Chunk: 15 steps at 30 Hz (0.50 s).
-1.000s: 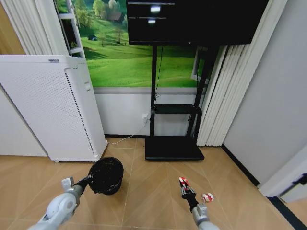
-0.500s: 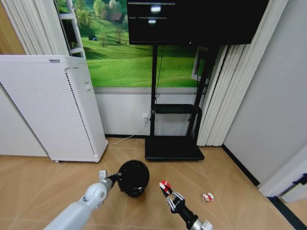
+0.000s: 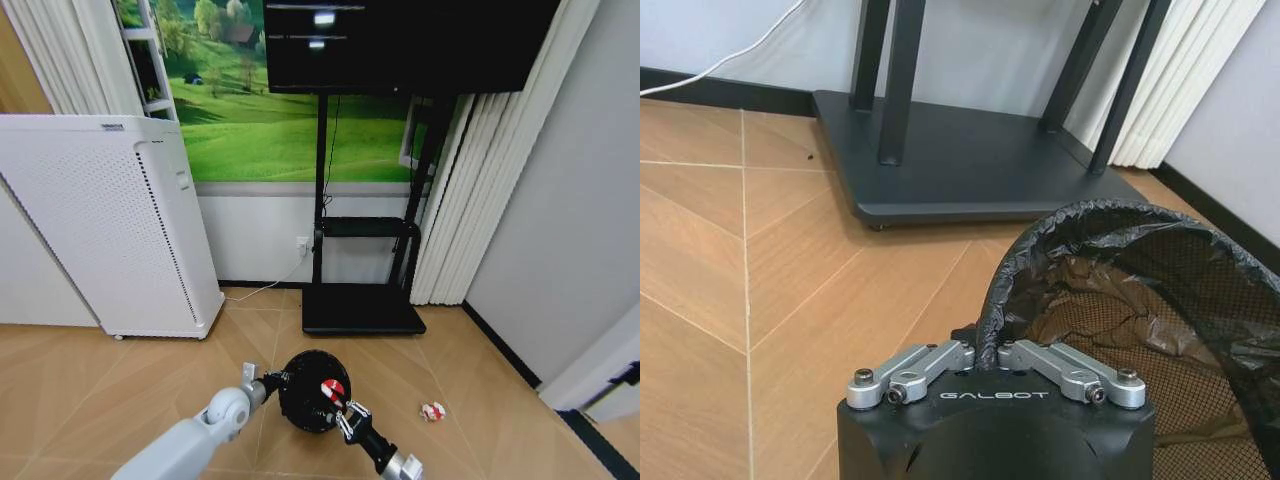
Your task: Pick up the trash bin and place the garbage on the floor into it.
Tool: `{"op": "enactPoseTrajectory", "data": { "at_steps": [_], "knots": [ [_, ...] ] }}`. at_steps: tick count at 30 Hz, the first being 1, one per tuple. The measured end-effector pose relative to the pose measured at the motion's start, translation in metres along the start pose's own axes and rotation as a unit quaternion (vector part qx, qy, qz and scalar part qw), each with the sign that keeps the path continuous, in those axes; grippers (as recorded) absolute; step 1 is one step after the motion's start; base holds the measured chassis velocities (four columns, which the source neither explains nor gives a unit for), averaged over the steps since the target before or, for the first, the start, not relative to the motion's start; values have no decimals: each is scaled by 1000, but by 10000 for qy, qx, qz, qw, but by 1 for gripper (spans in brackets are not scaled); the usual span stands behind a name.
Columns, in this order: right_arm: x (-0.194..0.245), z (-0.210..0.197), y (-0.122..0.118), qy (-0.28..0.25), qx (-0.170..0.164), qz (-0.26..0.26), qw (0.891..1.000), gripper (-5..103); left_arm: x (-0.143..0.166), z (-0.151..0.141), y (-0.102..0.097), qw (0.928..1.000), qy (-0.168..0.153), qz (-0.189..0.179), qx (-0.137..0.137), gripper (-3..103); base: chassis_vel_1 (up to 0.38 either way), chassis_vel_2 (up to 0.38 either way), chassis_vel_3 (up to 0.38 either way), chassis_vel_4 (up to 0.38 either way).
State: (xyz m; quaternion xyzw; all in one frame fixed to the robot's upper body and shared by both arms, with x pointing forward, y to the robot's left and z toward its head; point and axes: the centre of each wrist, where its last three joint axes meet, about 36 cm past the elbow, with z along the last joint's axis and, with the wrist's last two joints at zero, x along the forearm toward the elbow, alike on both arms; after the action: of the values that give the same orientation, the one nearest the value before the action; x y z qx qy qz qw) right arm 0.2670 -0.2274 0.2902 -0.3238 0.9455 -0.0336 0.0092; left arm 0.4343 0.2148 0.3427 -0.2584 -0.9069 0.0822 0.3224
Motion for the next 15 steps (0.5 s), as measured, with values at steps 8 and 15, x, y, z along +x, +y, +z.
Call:
{"op": "enactPoseTrajectory", "data": {
  "at_steps": [8, 15],
  "knots": [
    [-4, 4, 8, 46, -82, 119, 9999, 39, 10, 6, 0, 10000, -48, 3, 61, 4, 0, 0, 0, 0],
    [0, 1, 7, 50, -38, 154, 9999, 66, 27, 6, 8, 9996, -214, -91, 131, 4, 0, 0, 0, 0]
  ]
}}
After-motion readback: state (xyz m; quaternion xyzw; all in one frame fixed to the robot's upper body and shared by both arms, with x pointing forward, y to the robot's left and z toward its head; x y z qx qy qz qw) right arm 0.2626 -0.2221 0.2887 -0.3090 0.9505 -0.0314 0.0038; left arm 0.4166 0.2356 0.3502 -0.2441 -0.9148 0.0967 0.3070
